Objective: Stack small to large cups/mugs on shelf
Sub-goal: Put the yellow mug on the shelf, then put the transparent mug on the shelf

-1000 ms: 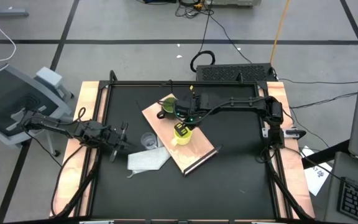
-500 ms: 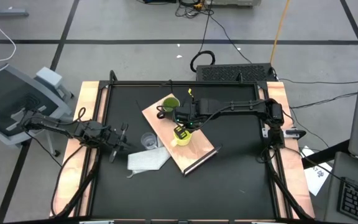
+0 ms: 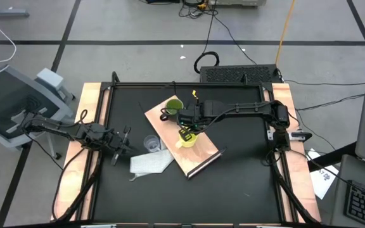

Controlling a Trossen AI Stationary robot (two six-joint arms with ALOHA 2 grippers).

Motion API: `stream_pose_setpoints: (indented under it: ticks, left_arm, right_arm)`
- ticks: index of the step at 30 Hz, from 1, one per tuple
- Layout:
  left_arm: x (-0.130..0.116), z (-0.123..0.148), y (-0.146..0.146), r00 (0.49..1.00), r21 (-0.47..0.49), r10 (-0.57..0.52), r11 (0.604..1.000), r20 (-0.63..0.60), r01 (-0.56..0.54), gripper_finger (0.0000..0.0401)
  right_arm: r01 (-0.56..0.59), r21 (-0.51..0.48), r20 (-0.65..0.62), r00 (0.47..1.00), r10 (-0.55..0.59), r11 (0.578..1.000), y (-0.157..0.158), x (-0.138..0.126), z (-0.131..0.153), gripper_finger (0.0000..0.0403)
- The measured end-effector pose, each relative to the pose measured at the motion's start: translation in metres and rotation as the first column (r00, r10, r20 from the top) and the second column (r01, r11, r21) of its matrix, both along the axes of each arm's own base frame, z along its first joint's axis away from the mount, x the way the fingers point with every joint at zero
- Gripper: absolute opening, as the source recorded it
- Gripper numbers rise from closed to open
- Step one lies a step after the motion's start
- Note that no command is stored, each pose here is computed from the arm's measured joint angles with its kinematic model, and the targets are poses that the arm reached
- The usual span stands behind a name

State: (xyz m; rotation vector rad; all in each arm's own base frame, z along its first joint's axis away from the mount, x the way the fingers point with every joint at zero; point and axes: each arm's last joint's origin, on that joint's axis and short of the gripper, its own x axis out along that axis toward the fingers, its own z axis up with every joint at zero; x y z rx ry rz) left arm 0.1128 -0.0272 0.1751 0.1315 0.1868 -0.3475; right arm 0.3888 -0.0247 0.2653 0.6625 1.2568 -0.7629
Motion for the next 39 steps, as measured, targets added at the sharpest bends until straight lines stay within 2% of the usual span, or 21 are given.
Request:
stream_pose_setpoints:
  ticks: [13, 29, 39]
  left_arm:
    - [-0.0002, -0.0008, 0.0, 1.0, 0.002, -0.001, 1.0, -0.009, 0.001, 0.0031]
    - [-0.0006, -0.0026, 0.0001, 1.0, 0.002, 0.0, 1.0, -0.029, 0.001, 0.0031]
    - [-0.0009, -0.0026, -0.0009, 1.0, 0.002, -0.009, 1.0, -0.029, 0.009, 0.0031]
  right_arm:
    - [-0.019, 0.002, -0.013, 1.0, 0.019, 1.0, 0.0006, -0.0007, -0.0009, 0.0013]
    - [-0.062, 0.022, 0.038, 0.997, 0.061, 0.998, 0.0024, 0.0047, -0.0006, 0.0018]
    - [-0.028, 0.055, 0.042, 0.999, 0.026, 0.998, 0.0059, 0.005, -0.0013, 0.0108]
